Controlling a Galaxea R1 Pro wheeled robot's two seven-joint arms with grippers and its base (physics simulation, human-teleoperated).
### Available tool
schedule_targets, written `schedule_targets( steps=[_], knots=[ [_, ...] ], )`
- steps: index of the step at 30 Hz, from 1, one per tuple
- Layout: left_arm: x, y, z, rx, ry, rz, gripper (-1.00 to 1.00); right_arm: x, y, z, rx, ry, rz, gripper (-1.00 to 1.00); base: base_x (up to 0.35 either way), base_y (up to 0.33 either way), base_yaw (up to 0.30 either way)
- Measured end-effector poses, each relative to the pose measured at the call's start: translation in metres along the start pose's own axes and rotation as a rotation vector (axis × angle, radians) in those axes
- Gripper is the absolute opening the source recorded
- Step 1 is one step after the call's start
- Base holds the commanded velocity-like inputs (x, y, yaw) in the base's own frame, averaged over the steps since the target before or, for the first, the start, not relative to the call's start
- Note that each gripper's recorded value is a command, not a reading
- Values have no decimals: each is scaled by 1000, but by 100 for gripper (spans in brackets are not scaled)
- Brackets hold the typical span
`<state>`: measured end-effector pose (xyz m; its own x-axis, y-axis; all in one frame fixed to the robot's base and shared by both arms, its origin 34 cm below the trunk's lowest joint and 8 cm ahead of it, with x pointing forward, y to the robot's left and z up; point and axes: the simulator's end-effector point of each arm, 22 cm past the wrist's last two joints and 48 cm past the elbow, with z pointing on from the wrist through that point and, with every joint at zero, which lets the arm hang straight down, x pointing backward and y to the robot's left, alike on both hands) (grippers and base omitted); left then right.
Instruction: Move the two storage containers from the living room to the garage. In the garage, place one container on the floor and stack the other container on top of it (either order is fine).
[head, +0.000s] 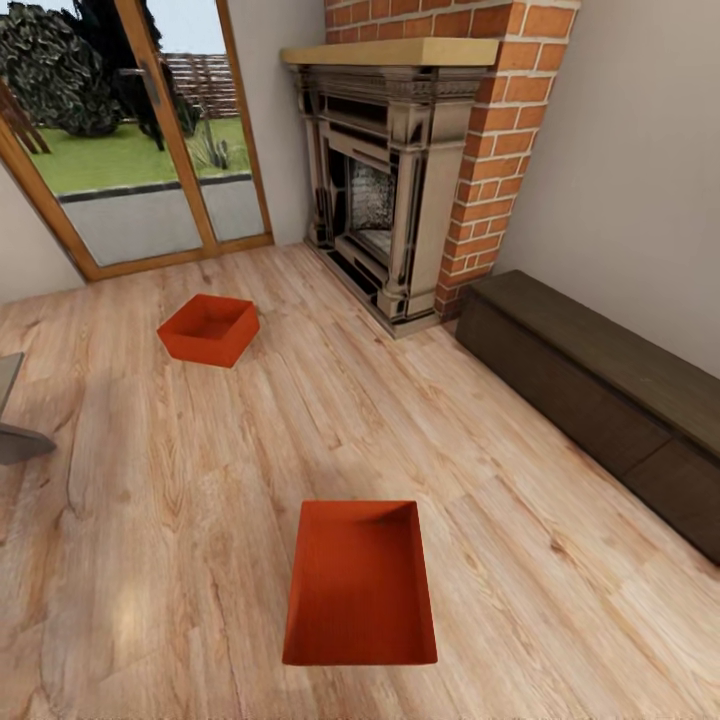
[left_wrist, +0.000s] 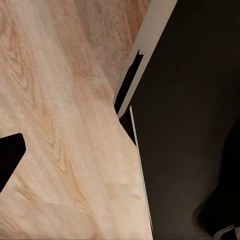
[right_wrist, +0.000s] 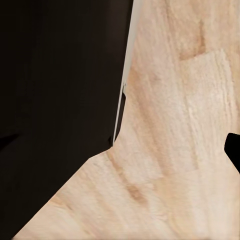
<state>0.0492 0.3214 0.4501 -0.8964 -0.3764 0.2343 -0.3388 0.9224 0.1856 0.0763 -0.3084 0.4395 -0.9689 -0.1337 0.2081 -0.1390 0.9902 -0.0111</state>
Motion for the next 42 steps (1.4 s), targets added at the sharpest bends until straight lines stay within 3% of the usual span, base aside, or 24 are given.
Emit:
schedule_targets(
  steps=[42],
  knots=[
    [24, 10, 1, -25, 62, 5, 100, 25, 3, 0, -9, 65, -3, 100, 0, 0, 0]
  ],
)
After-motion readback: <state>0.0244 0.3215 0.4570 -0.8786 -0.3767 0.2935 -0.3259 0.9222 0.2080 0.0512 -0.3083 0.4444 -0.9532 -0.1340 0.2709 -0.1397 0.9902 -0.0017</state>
